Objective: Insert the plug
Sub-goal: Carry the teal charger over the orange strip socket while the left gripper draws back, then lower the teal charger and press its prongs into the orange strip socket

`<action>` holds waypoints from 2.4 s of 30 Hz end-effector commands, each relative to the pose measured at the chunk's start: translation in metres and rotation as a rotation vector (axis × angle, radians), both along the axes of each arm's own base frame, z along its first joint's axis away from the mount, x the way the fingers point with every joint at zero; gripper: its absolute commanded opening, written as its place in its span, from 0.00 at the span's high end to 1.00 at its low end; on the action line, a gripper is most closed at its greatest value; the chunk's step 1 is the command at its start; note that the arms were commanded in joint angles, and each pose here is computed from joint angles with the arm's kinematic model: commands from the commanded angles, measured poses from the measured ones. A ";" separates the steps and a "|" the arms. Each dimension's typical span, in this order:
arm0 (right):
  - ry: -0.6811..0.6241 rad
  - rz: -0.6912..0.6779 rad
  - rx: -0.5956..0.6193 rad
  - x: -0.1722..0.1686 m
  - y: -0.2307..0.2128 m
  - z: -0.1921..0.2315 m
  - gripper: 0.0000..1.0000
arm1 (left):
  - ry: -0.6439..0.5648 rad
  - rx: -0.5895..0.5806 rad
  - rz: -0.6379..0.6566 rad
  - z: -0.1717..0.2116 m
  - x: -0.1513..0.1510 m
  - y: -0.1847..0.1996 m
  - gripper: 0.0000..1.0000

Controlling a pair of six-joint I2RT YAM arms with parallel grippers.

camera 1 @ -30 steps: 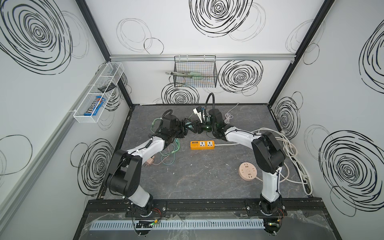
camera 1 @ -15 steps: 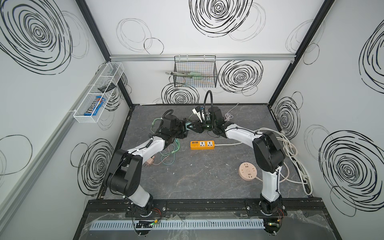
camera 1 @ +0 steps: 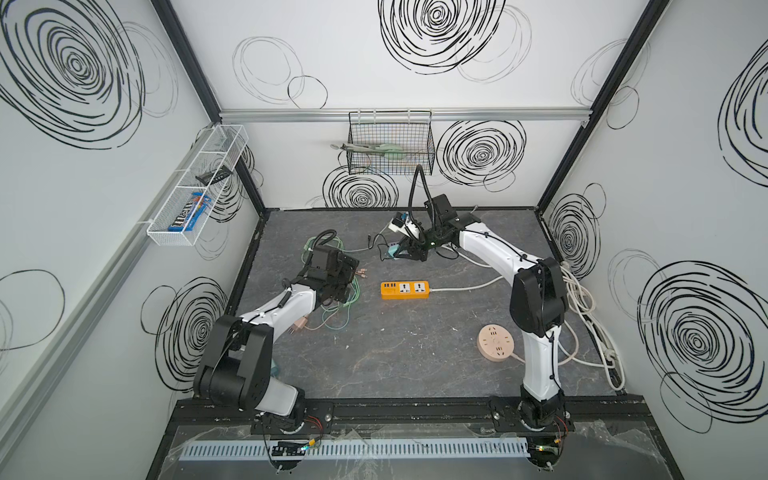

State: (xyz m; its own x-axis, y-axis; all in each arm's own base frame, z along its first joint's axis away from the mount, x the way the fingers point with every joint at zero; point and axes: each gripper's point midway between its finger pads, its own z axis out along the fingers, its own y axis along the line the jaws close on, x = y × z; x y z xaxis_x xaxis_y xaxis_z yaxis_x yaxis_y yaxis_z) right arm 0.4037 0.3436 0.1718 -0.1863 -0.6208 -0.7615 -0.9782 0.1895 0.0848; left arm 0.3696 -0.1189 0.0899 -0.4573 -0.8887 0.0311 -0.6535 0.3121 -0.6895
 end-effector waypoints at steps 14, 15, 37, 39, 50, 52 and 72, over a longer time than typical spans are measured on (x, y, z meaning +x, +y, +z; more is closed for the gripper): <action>0.075 0.097 -0.513 -0.035 -0.025 -0.060 1.00 | -0.237 0.480 0.062 0.077 -0.016 0.080 0.04; 0.075 0.099 -0.534 -0.037 -0.026 -0.062 1.00 | -0.246 0.493 0.062 0.080 -0.017 0.082 0.04; 0.060 0.136 -0.673 -0.058 -0.036 -0.075 1.00 | -0.300 0.576 0.109 0.092 -0.031 0.104 0.04; 0.054 0.144 -0.677 -0.059 -0.035 -0.076 1.00 | -0.300 0.579 0.117 0.093 -0.033 0.107 0.04; 0.039 0.167 -0.715 -0.067 -0.039 -0.080 1.00 | -0.271 0.546 0.125 0.084 -0.035 0.113 0.04; 0.028 0.177 -0.732 -0.070 -0.039 -0.083 1.00 | -0.268 0.539 0.124 0.083 -0.035 0.112 0.04; 0.040 0.276 -0.892 -0.070 -0.030 -0.178 1.00 | -0.296 0.521 0.069 0.076 -0.033 0.106 0.04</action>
State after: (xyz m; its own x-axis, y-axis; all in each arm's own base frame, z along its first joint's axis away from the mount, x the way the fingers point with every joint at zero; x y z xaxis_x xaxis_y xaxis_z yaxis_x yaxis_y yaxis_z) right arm 0.3429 0.3196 0.0658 0.0121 -0.9987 -0.0503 -0.9978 -0.0088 -0.0663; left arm 0.3303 -0.0136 0.1572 -0.3353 -0.7892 -0.5145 -0.5287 0.6096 -0.5906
